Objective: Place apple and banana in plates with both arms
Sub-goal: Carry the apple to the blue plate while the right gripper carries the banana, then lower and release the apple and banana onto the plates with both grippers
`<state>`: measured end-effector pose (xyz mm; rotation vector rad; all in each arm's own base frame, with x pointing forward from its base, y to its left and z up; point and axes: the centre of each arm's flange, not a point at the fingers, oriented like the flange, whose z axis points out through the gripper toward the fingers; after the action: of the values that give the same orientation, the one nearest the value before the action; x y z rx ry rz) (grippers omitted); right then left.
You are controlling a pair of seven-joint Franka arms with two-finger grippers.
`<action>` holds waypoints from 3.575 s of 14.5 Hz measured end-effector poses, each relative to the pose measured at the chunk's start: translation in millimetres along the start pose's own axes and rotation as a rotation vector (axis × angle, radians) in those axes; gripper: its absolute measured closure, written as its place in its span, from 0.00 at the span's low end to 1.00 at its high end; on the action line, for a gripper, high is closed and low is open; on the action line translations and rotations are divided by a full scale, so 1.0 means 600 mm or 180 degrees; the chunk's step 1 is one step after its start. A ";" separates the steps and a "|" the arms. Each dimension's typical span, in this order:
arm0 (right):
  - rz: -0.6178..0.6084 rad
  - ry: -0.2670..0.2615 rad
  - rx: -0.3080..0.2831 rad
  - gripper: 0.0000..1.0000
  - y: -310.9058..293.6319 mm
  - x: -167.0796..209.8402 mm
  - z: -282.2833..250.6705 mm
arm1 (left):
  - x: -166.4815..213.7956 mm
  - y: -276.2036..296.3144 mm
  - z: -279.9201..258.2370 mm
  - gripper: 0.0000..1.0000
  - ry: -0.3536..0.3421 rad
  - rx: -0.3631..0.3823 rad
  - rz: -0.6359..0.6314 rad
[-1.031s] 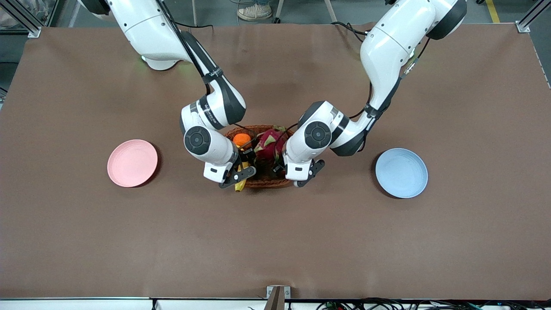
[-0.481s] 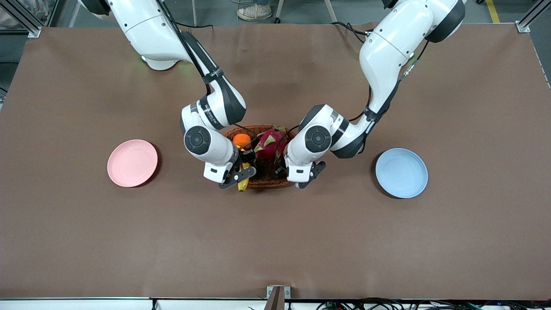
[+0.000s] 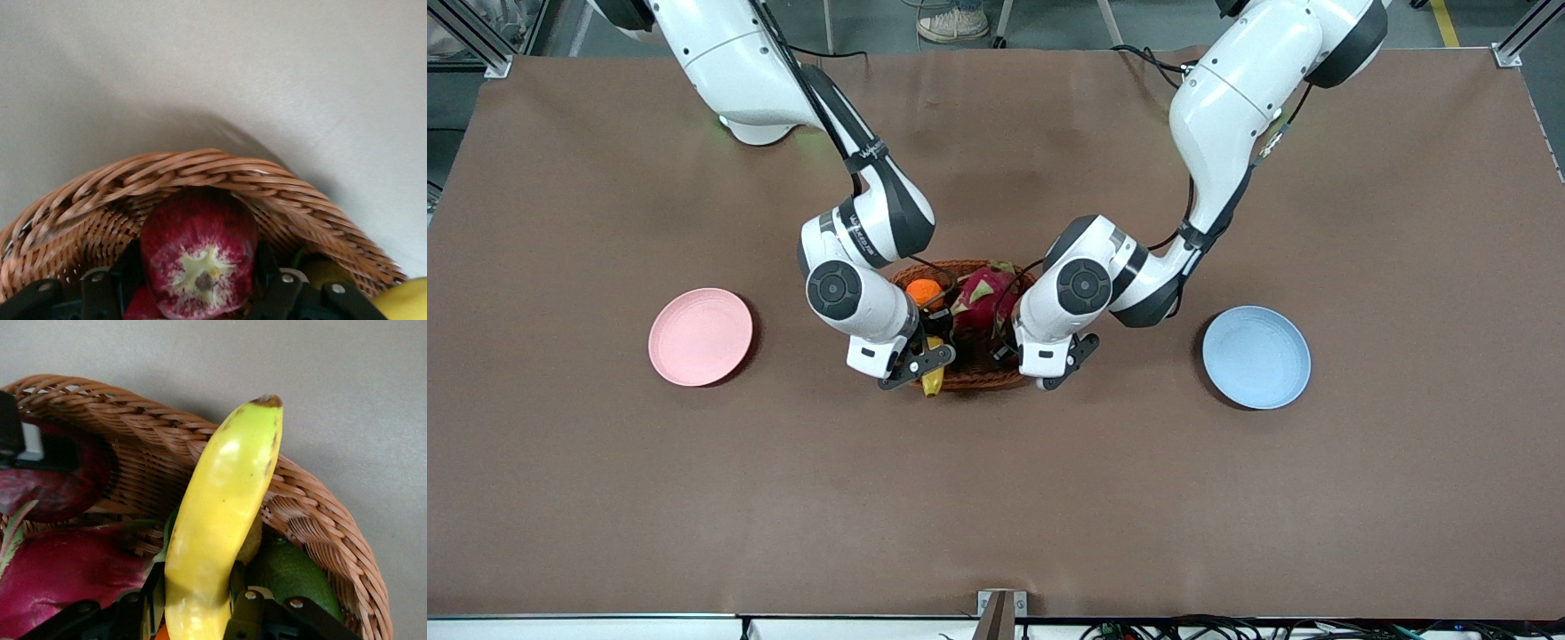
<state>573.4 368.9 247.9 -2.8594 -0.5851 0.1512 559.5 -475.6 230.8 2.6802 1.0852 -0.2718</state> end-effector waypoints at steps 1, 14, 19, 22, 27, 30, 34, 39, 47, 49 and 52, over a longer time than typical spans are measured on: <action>0.0014 -0.0058 0.0004 0.58 0.004 -0.002 -0.001 | -0.001 0.005 -0.012 0.28 0.0007 -0.0023 -0.0016; 0.0241 -0.0387 0.0076 0.58 0.057 -0.010 -0.054 | 0.072 -0.033 -0.287 0.28 0.0316 0.0441 0.0154; 0.0845 -0.0443 0.0063 0.58 0.116 0.002 -0.138 | 0.201 -0.122 -0.346 0.28 0.0477 0.0769 0.0242; 0.1379 -0.0365 0.0109 0.58 0.307 -0.020 -0.220 | 0.261 -0.200 -0.332 0.28 0.0593 0.1067 0.0365; 0.1828 -0.0399 -0.0294 0.58 0.565 -0.107 -0.262 | 0.350 -0.292 -0.312 0.28 0.0610 0.0991 0.0500; 0.1821 -0.0522 -0.0402 0.58 0.609 -0.140 -0.235 | 0.387 -0.342 -0.286 0.28 0.0750 0.0886 0.0604; 0.1835 -0.0524 -0.0356 0.58 0.690 -0.216 -0.164 | 0.442 -0.414 -0.251 0.28 0.0821 0.0690 0.0725; 0.1789 -0.0516 -0.0348 0.58 0.669 -0.249 -0.106 | 0.467 -0.442 -0.224 0.28 0.0814 0.0607 0.0768; 0.1742 -0.0574 -0.0326 0.41 0.646 -0.255 -0.098 | 0.478 -0.450 -0.181 0.13 0.0741 0.0580 0.0753; 0.1731 -0.0476 -0.0344 0.21 0.644 -0.248 -0.122 | 0.478 -0.443 -0.190 0.00 0.0773 0.0550 0.0765; 0.1693 -0.0306 -0.0341 0.00 0.629 -0.226 -0.239 | 0.475 -0.418 -0.258 0.00 0.0977 0.0438 0.0873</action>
<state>611.5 -51.0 306.8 -3.0551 0.1722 0.3508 597.7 -69.1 267.7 3.0221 0.7786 0.1237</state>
